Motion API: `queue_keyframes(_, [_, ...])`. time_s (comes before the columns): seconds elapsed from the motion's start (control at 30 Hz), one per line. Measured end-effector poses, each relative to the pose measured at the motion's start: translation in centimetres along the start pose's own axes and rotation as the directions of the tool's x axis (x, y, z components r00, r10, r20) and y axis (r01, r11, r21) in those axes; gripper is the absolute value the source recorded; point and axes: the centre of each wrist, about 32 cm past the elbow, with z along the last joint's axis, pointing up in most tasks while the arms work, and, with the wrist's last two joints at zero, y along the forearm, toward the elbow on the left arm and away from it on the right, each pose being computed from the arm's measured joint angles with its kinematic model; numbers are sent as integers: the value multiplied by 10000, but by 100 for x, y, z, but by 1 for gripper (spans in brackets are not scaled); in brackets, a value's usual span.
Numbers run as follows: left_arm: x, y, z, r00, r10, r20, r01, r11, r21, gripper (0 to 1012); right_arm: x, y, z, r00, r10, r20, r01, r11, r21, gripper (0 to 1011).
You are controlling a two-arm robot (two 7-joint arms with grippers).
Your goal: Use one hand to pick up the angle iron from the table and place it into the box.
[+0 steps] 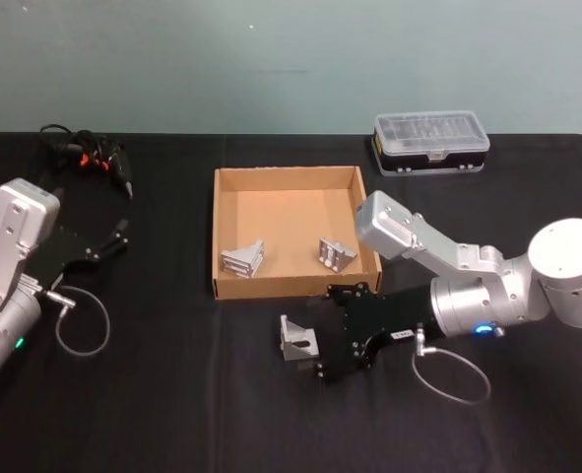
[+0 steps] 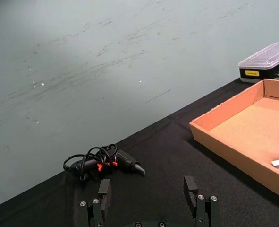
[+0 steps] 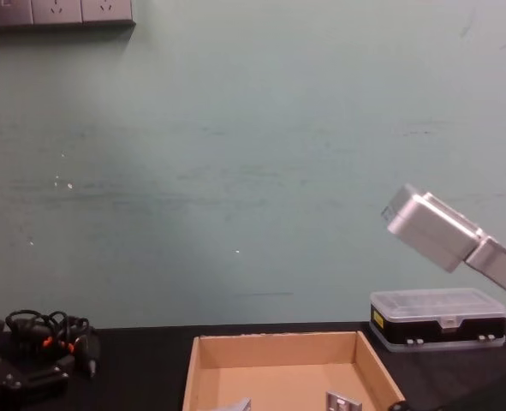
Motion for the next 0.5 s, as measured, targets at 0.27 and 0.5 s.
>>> queue_keyframes(0.27, [0, 0, 0, 10000, 1, 1, -1, 10000, 1, 1011, 82, 72, 17, 9998, 147, 103, -146, 9999, -38, 1000])
queue_keyframes(0.5, [0, 0, 0, 10000, 1, 1, -1, 10000, 0, 1011, 174, 170, 21, 9991, 372, 179, -372, 9993, -27, 1000])
